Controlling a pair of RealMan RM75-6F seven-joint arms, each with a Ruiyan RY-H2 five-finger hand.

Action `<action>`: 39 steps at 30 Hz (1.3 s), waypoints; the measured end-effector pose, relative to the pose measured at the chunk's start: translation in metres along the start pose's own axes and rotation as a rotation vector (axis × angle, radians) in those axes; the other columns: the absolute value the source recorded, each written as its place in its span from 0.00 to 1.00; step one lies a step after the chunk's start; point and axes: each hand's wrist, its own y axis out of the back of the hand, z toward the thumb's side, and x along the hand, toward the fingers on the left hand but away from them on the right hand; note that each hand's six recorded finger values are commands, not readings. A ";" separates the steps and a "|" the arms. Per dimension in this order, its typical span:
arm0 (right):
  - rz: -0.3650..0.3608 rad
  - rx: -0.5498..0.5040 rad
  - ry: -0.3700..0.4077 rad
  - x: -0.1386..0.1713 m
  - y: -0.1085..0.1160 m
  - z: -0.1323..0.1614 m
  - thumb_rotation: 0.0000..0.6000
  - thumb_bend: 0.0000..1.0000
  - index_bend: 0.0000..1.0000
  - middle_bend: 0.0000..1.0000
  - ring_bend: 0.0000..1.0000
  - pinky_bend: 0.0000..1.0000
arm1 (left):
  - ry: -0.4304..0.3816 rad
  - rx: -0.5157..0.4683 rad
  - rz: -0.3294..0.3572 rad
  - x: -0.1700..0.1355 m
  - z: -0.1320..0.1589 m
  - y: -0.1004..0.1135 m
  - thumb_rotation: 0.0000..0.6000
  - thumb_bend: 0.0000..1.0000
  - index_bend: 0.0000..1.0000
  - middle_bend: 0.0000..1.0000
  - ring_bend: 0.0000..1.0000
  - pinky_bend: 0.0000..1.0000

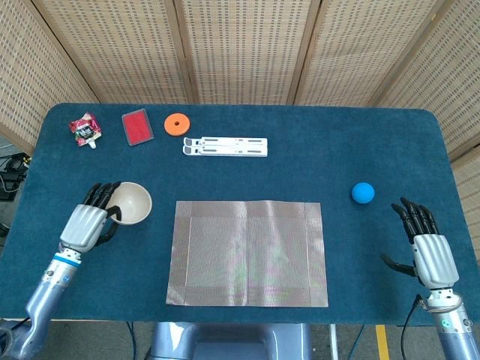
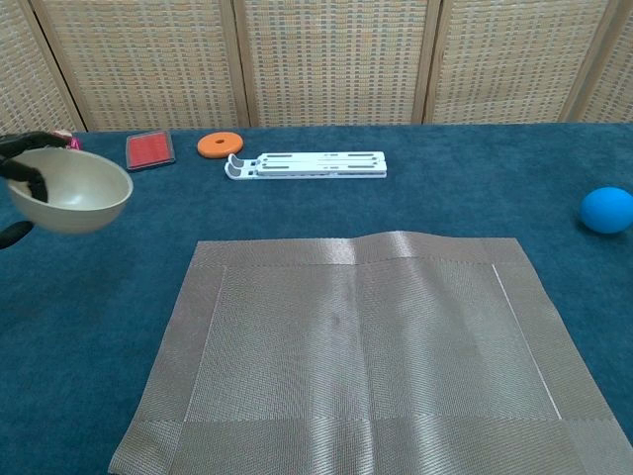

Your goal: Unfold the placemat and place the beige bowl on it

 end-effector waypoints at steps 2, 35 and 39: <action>-0.006 -0.003 -0.008 -0.001 0.002 -0.003 1.00 0.31 0.12 0.00 0.00 0.00 | -0.045 0.012 0.017 0.012 0.020 0.008 1.00 0.54 0.83 0.01 0.00 0.00; -0.010 -0.044 -0.082 -0.014 0.009 -0.028 1.00 0.30 0.12 0.00 0.00 0.00 | -0.422 0.037 -0.248 0.057 0.252 -0.080 1.00 0.00 0.01 0.00 0.00 0.00; -0.009 -0.033 -0.075 -0.013 0.008 -0.026 1.00 0.30 0.12 0.00 0.00 0.00 | -0.382 0.016 -0.229 0.054 0.233 -0.062 1.00 0.00 0.00 0.00 0.00 0.00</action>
